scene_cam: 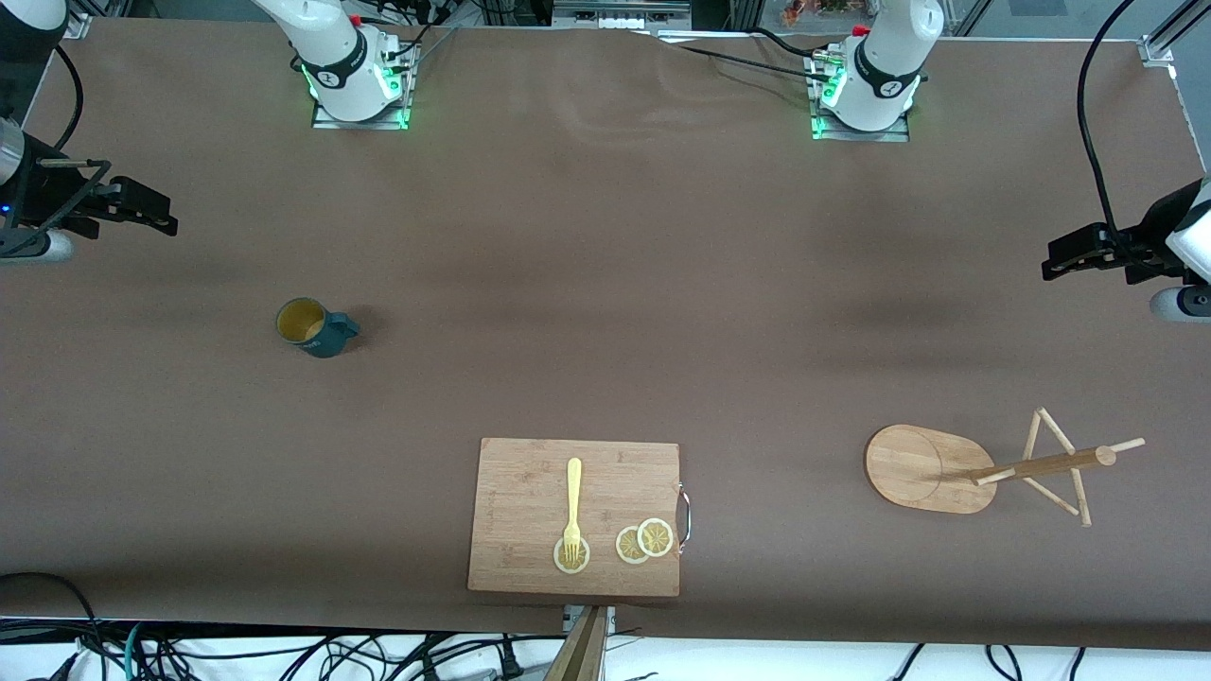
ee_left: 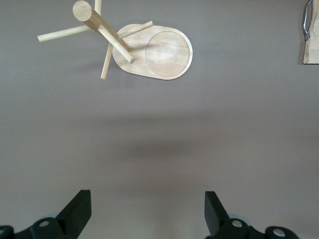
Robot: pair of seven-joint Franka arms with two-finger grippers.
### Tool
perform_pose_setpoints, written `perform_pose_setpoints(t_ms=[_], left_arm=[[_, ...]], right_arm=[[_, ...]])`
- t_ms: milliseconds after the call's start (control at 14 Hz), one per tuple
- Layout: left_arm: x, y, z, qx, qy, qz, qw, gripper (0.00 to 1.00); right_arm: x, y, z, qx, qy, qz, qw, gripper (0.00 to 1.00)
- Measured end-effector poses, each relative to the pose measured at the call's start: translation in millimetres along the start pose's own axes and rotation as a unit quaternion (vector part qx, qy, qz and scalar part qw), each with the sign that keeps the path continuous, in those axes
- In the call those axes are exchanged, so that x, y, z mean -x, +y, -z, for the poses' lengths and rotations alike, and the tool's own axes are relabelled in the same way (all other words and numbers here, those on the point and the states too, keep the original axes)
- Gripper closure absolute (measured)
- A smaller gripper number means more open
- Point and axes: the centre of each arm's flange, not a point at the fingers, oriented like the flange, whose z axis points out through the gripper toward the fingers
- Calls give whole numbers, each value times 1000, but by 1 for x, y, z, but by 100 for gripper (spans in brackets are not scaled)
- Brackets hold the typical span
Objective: Pass cup and hang on rack
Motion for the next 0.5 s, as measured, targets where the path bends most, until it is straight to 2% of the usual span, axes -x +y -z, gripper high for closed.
perform_pose_setpoints(t_ms=[498], left_arm=[[0, 0, 0, 0, 0, 0, 1000, 0]], right_arm=[[-2, -5, -7, -2, -7, 5, 1000, 0]])
